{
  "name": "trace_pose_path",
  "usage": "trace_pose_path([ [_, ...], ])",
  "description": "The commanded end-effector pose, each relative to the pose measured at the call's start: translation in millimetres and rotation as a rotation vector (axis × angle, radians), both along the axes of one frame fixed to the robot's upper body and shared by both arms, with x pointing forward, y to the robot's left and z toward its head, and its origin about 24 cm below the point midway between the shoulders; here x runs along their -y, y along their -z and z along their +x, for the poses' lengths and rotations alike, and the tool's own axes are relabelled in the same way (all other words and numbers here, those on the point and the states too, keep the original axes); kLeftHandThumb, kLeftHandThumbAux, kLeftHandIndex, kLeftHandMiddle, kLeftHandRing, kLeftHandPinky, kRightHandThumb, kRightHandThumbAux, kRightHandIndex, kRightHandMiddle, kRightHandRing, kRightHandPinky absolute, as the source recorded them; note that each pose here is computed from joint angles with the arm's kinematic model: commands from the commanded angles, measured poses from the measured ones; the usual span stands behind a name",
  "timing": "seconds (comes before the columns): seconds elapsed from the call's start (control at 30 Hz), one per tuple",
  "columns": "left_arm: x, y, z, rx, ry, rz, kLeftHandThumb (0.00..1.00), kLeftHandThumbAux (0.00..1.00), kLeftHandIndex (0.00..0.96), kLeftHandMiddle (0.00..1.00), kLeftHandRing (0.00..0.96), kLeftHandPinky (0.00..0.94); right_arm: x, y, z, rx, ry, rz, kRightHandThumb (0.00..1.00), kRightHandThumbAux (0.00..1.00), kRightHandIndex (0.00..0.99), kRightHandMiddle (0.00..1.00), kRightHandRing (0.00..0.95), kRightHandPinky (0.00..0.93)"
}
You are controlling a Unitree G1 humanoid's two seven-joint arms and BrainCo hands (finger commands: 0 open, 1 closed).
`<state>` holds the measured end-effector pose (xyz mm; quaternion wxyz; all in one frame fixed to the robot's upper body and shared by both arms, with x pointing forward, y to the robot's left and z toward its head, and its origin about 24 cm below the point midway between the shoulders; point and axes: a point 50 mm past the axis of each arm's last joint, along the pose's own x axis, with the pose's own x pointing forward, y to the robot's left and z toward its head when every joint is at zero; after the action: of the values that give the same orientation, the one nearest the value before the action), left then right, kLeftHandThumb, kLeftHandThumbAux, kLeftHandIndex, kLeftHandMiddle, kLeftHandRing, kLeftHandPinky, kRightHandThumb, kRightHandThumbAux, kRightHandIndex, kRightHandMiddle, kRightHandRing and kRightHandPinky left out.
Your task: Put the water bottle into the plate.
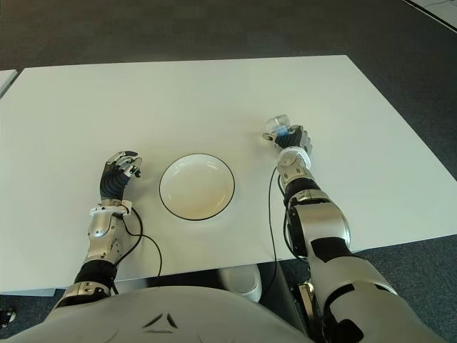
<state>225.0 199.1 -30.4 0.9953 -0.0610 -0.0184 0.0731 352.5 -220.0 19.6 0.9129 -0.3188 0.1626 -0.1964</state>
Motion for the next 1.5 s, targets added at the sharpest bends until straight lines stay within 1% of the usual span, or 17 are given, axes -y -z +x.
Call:
trace_pose_path([
  [0.03,0.3,4,-3.6,-0.019,-0.013,-0.009,0.707,0.715,0.435,0.698,0.691,0.681,-10.8,-4,1.6,0.103,-0.001,0.056,0.742,0.708,0.441,0.867,0.866,0.879],
  [0.1,0.2,4,-3.6,-0.025,-0.015,-0.008,0.707,0.715,0.435,0.698,0.690,0.677,-14.7,-12,4.1,0.179,-0.007,0.046,0.743,0.709,0.441,0.876,0.874,0.881],
  [0.2,0.4,4,-3.8,-0.029,-0.013,-0.006,0.707,0.715,0.435,0.695,0.687,0.672,-25.0,-32,11.2,0.312,-0.029,0.031,0.744,0.709,0.441,0.894,0.887,0.883],
  [0.27,0.6,4,-3.9,-0.027,-0.010,-0.005,0.707,0.716,0.435,0.695,0.687,0.673,-30.3,-42,13.0,0.383,-0.053,0.039,0.743,0.709,0.441,0.918,0.900,0.886],
  [0.37,0.7,4,-4.0,-0.027,-0.006,-0.004,0.707,0.716,0.435,0.696,0.687,0.674,-36.6,-51,12.8,0.454,-0.096,0.063,0.742,0.710,0.440,0.942,0.912,0.894],
  [0.47,0.7,4,-4.1,-0.028,-0.002,-0.002,0.706,0.716,0.435,0.697,0.687,0.674,-48.3,-63,11.4,0.548,-0.187,0.120,0.740,0.711,0.439,0.961,0.921,0.902],
  [0.57,1.5,4,-3.6,-0.028,0.001,0.001,0.706,0.716,0.435,0.699,0.689,0.678,-54.2,-69,10.1,0.598,-0.249,0.149,0.739,0.712,0.439,0.968,0.924,0.903],
  [0.63,1.8,4,-3.3,-0.029,0.003,0.000,0.706,0.716,0.435,0.699,0.689,0.679,-58.1,-75,9.3,0.633,-0.300,0.148,0.739,0.712,0.439,0.963,0.922,0.900],
  [0.73,1.8,5,-2.8,-0.037,0.001,-0.006,0.706,0.716,0.435,0.698,0.688,0.677,-69.7,-88,7.3,0.706,-0.428,0.096,0.742,0.711,0.439,0.943,0.913,0.889],
  [0.77,1.9,5,-2.6,-0.039,0.000,-0.008,0.706,0.716,0.435,0.697,0.688,0.676,-71.6,-89,6.8,0.717,-0.450,0.087,0.743,0.711,0.439,0.940,0.912,0.888],
  [0.9,2.2,5,-2.1,-0.041,-0.008,-0.017,0.706,0.715,0.435,0.692,0.682,0.672,-85.1,-98,-0.5,0.769,-0.600,0.089,0.745,0.711,0.440,0.922,0.904,0.880],
  [1.0,2.3,5,-2.0,-0.035,-0.010,-0.018,0.706,0.715,0.435,0.694,0.685,0.679,-96.1,-101,-7.8,0.780,-0.702,0.120,0.746,0.710,0.440,0.911,0.897,0.869],
  [1.03,2.3,5,-1.9,-0.035,-0.011,-0.018,0.706,0.715,0.435,0.695,0.686,0.679,-97.9,-101,-9.2,0.780,-0.718,0.126,0.746,0.710,0.440,0.909,0.897,0.868],
  [1.13,2.0,6,-2.5,-0.035,-0.015,-0.016,0.706,0.715,0.435,0.696,0.686,0.677,-115.9,-104,-20.3,0.786,-0.826,0.155,0.747,0.710,0.440,0.905,0.894,0.865],
  [1.3,1.9,6,-2.8,-0.035,-0.017,-0.019,0.706,0.715,0.435,0.695,0.686,0.674,-131.6,-109,-31.9,0.783,-0.931,0.158,0.747,0.710,0.440,0.899,0.891,0.866],
  [1.4,1.7,6,-3.0,-0.036,-0.019,-0.023,0.707,0.715,0.435,0.696,0.688,0.676,-140.9,-112,-37.2,0.769,-1.050,0.130,0.747,0.710,0.441,0.894,0.889,0.865],
  [1.5,0.7,7,-3.7,-0.043,-0.021,-0.021,0.707,0.715,0.435,0.696,0.688,0.678,-155.2,-115,-42.0,0.721,-1.253,0.072,0.747,0.710,0.441,0.894,0.889,0.872],
])
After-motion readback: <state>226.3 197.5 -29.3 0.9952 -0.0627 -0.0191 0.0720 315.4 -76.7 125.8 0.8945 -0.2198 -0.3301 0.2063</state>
